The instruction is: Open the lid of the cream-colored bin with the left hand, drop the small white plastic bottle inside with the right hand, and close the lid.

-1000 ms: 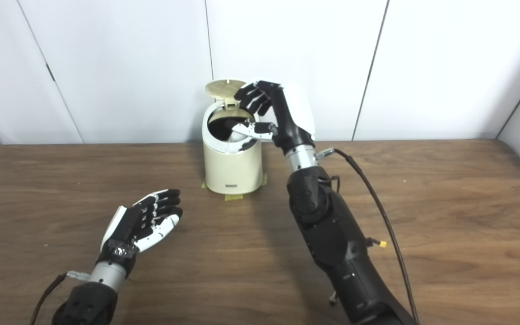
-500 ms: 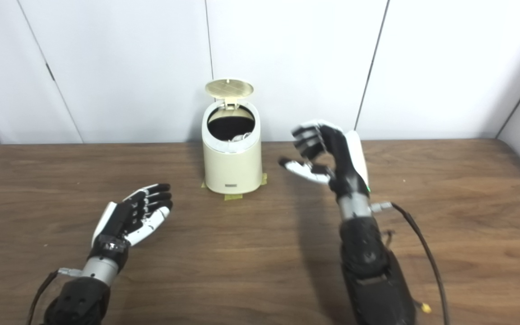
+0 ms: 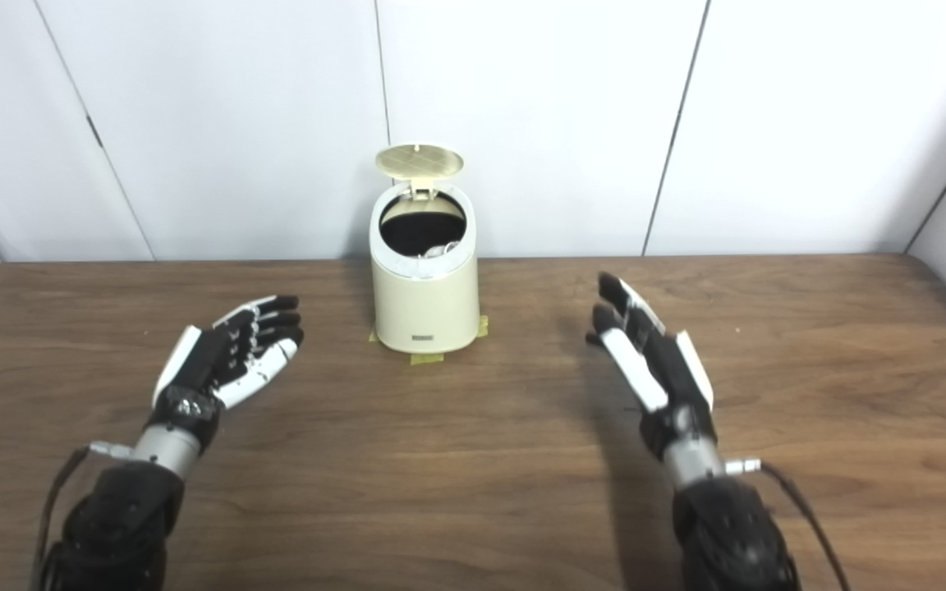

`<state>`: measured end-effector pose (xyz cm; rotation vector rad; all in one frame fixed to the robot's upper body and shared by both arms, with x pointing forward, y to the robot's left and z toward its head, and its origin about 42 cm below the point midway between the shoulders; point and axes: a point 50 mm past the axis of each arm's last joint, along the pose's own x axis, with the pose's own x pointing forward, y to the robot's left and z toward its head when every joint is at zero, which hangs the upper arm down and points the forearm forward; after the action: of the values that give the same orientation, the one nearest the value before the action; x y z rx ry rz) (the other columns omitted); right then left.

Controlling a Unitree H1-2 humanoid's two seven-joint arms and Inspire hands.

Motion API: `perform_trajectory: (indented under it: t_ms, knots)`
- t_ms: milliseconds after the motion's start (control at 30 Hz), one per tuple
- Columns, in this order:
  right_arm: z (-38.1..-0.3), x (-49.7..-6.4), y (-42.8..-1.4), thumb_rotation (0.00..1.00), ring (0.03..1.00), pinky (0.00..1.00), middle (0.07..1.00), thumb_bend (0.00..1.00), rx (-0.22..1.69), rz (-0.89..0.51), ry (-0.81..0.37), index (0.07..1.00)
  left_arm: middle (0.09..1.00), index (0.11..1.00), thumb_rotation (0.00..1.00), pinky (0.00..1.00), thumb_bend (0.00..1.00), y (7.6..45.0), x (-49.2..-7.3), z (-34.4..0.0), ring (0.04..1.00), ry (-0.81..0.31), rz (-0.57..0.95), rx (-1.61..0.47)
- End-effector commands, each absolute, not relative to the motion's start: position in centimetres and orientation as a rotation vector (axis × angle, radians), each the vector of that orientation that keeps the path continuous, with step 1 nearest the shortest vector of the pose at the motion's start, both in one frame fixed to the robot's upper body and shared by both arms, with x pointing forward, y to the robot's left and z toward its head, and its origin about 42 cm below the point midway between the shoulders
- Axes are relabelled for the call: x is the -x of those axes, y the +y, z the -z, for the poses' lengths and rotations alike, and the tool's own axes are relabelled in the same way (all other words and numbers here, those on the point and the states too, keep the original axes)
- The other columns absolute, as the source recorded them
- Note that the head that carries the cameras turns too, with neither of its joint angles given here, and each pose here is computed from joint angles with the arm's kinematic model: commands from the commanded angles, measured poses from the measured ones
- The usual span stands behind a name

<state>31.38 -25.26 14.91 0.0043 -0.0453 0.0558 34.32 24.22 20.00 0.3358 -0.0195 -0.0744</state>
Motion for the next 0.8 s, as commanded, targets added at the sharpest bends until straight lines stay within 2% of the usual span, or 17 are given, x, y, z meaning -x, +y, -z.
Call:
perform_trajectory:
  t_ms: [0,133,300,367,600,767]
  knots:
    - [-16.5,-31.7,-25.6,0.98,0.994,0.90,0.998,0.69,-0.040,-0.059,-0.164,0.997,0.815,0.841,0.30,0.76,0.43,23.9,-36.0,-23.0,0.800,-0.137,0.089,-0.335]
    - [-15.1,-30.7,-25.6,0.99,0.991,0.95,1.000,0.68,-0.089,-0.016,-0.162,1.000,0.827,0.853,0.30,0.77,0.42,24.0,-37.3,-24.5,0.811,-0.170,0.099,-0.369]
    - [-13.7,-29.4,-24.9,0.96,0.958,0.91,0.967,0.62,-0.133,0.052,-0.193,0.972,0.832,0.857,0.28,0.78,0.40,24.1,-38.9,-26.1,0.823,-0.197,0.103,-0.402]
    - [-13.4,-29.1,-24.8,0.98,0.945,0.89,0.951,0.61,-0.131,0.068,-0.205,0.942,0.824,0.852,0.29,0.77,0.42,24.0,-39.5,-26.8,0.815,-0.209,0.105,-0.415]
    - [-12.5,-28.6,-25.3,0.99,0.940,0.87,0.946,0.58,-0.124,0.099,-0.227,0.924,0.821,0.848,0.33,0.77,0.43,22.9,-42.3,-29.8,0.820,-0.236,0.107,-0.421]
    - [-12.3,-28.5,-25.4,0.92,0.917,0.84,0.917,0.60,-0.131,0.116,-0.225,0.902,0.826,0.848,0.36,0.77,0.43,22.1,-43.9,-31.7,0.822,-0.274,0.114,-0.423]
